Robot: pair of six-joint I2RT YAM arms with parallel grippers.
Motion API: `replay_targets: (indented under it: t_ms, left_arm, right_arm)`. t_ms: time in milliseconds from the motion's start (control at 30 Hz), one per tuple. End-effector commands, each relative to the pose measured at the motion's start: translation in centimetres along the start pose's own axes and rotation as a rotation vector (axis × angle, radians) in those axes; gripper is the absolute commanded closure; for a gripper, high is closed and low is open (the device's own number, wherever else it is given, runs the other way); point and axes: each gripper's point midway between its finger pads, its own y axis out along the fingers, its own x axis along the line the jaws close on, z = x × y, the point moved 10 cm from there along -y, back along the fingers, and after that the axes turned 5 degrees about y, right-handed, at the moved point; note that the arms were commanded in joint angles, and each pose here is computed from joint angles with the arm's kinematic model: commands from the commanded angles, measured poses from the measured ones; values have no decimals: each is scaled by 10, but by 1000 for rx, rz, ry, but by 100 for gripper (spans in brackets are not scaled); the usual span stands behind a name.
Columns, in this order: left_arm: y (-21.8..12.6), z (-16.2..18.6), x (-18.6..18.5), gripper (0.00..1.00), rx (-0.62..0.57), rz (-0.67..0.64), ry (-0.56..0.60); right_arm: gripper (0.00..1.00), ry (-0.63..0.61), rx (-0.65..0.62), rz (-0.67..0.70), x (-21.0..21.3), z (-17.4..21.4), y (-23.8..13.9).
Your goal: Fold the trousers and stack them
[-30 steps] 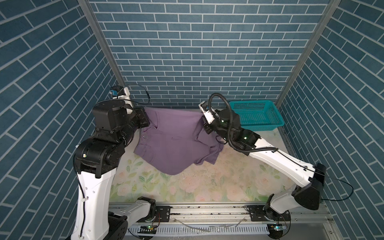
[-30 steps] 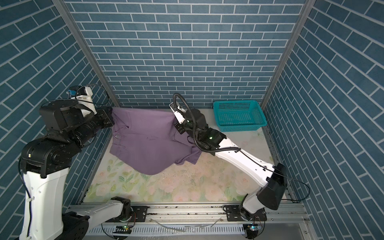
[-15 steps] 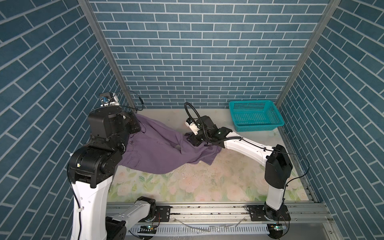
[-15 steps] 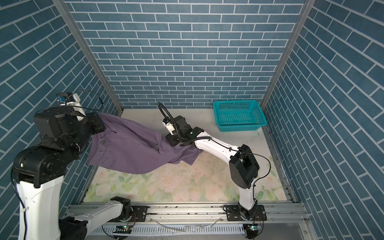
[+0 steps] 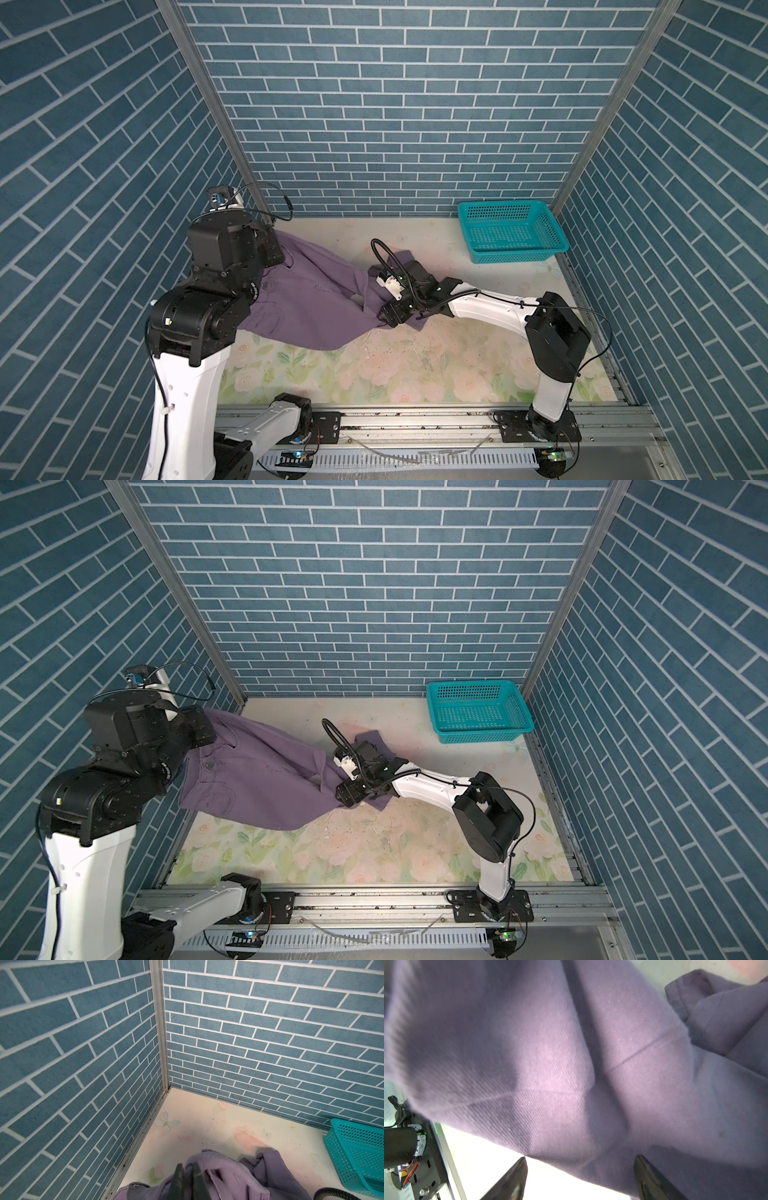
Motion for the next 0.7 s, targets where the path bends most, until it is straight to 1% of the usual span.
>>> replay_targets:
  t_ms: [0,33,100,133,200,233,267,300,400,433,500,567,667]
  left_arm:
    - [-1,-8,1,100,-61,-10,-26]
    - [0,-7,1,100,-59,-6,-26]
    - [0,-7,0,100,-62,3,-28]
    - [1,-7,-1,100,-61,7,-25]
    - [0,-8,-1,100,-63,11,-23]
    - [1,-8,-1,100,-63,11,-23]
    - [0,-9,-1,100,-66,13,-22]
    - [0,-9,-1,100,-69,14,-21]
    - [-1,-11,-1,100,-82,14,-14]
    - [-2,-11,0,100,-85,13,-14]
    - [-2,-10,0,100,-87,10,-10]
    - [-2,-9,0,100,-90,7,-11]
    - [-3,-8,1,100,-96,8,-18]
  right_arm:
    - [19,-14,-27,1,-1,-1,7]
    - [21,-9,-29,9,-4,-5,10]
    - [27,3,-42,-16,-7,-18,10]
    - [34,12,-60,-32,-9,-25,10]
    - [64,29,-86,-55,-15,-39,7]
    - [82,42,-89,-58,-18,-45,5]
    - [96,57,-104,-53,-24,-52,0]
    - [100,68,-120,-41,-28,-58,-5]
    - [100,83,-215,40,-46,-75,-39]
    - [100,71,-258,78,-50,-80,-57]
    - [100,41,-329,176,-58,-88,-92]
    - [100,1,-412,304,-60,-93,-135]
    - [100,-78,-513,469,-52,-92,-193]
